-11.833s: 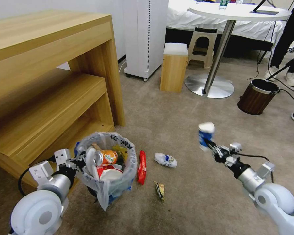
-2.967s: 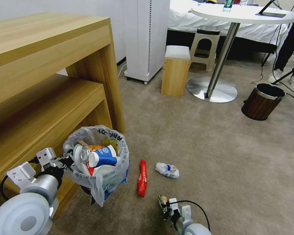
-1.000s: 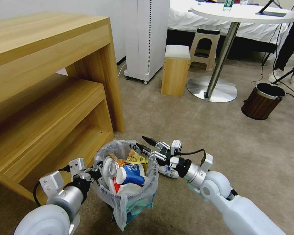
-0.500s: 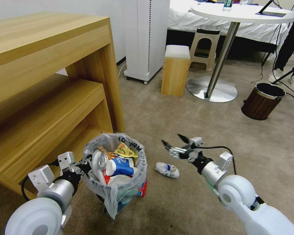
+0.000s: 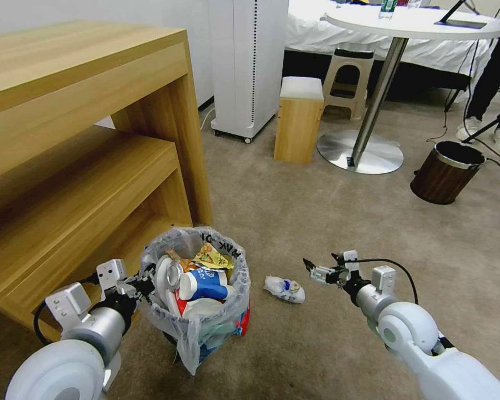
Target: Pick up the trash bin and place the garbage on the floor into it.
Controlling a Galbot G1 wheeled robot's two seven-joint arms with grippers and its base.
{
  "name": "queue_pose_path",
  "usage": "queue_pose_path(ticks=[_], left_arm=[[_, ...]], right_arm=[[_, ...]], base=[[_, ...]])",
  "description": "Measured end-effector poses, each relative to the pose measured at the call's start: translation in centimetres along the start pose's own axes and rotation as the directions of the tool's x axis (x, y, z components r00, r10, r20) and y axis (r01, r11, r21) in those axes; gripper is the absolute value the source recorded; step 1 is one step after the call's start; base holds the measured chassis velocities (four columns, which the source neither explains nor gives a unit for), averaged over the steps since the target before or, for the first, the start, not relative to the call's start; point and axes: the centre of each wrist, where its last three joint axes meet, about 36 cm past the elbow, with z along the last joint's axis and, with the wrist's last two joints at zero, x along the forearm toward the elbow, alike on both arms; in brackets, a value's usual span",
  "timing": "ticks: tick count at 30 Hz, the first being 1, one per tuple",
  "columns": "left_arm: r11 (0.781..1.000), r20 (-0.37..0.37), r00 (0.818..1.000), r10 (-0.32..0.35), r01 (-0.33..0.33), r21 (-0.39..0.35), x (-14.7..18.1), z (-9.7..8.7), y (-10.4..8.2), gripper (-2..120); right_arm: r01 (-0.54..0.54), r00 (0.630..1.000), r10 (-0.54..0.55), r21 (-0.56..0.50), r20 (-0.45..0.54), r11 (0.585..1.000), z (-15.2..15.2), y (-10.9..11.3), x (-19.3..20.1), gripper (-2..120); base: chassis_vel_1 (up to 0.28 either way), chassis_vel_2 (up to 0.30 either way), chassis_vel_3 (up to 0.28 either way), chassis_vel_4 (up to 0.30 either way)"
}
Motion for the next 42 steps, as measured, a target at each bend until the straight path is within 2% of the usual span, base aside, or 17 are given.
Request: queue_pose_path(ticks=[3,12,15,21,26,34,35,37,42], left_arm=[[1.0,-0.004,1.0,0.0,0.0,0.005,0.1,0.1,0.0,2],[1.0,-0.014,1.0,0.0,0.001,0.009,0.1,0.4,-0.1,2],[1.0,-0.016,1.0,0.002,-0.002,0.011,0.1,0.5,-0.1,2],[1.0,-0.021,1.0,-0.003,0.004,0.009,0.2,0.7,-0.2,2],[1.0,-0.021,1.0,-0.009,0.009,0.007,0.2,0.7,-0.1,2],[1.0,-0.003,1.0,-0.018,0.018,0.002,0.2,0.3,0.2,2],[1.0,0.004,1.0,-0.026,0.026,-0.004,0.0,0.2,0.3,2],[0.996,0.037,0.996,-0.082,0.083,-0.038,-0.8,0.2,1.1,2],[0.991,0.046,0.992,-0.121,0.123,-0.053,-1.4,0.3,1.8,2]], right_arm=[[0.015,0.999,-0.014,0.025,-0.053,1.0,2.2,-1.8,-2.0,100],[0.012,0.994,-0.014,-0.016,-0.108,1.0,5.7,-3.7,-4.9,100],[0.04,0.994,-0.043,-0.027,-0.104,0.999,6.6,-3.8,-5.6,100],[0.192,0.98,-0.19,0.018,-0.057,0.981,8.5,-4.0,-7.6,100],[0.251,0.967,-0.249,0.031,-0.055,0.967,9.5,-3.6,-9.4,100],[0.265,0.961,-0.262,0.021,-0.09,0.964,10.6,-2.9,-11.1,100],[0.264,0.96,-0.261,0.021,-0.096,0.964,10.8,-2.9,-11.3,100],[0.262,0.96,-0.258,0.02,-0.11,0.965,11.2,-2.9,-11.7,100],[0.26,0.96,-0.256,0.015,-0.116,0.966,11.4,-3.3,-11.8,100]], base=[[0.0,0.0,0.0,0.0],[0.0,0.0,0.0,0.0],[0.0,0.0,0.0,0.0],[0.0,0.0,0.0,0.0],[0.0,0.0,0.0,0.0],[0.0,0.0,0.0,0.0],[0.0,0.0,0.0,0.0],[0.0,0.0,0.0,0.0],[0.0,0.0,0.0,0.0]])
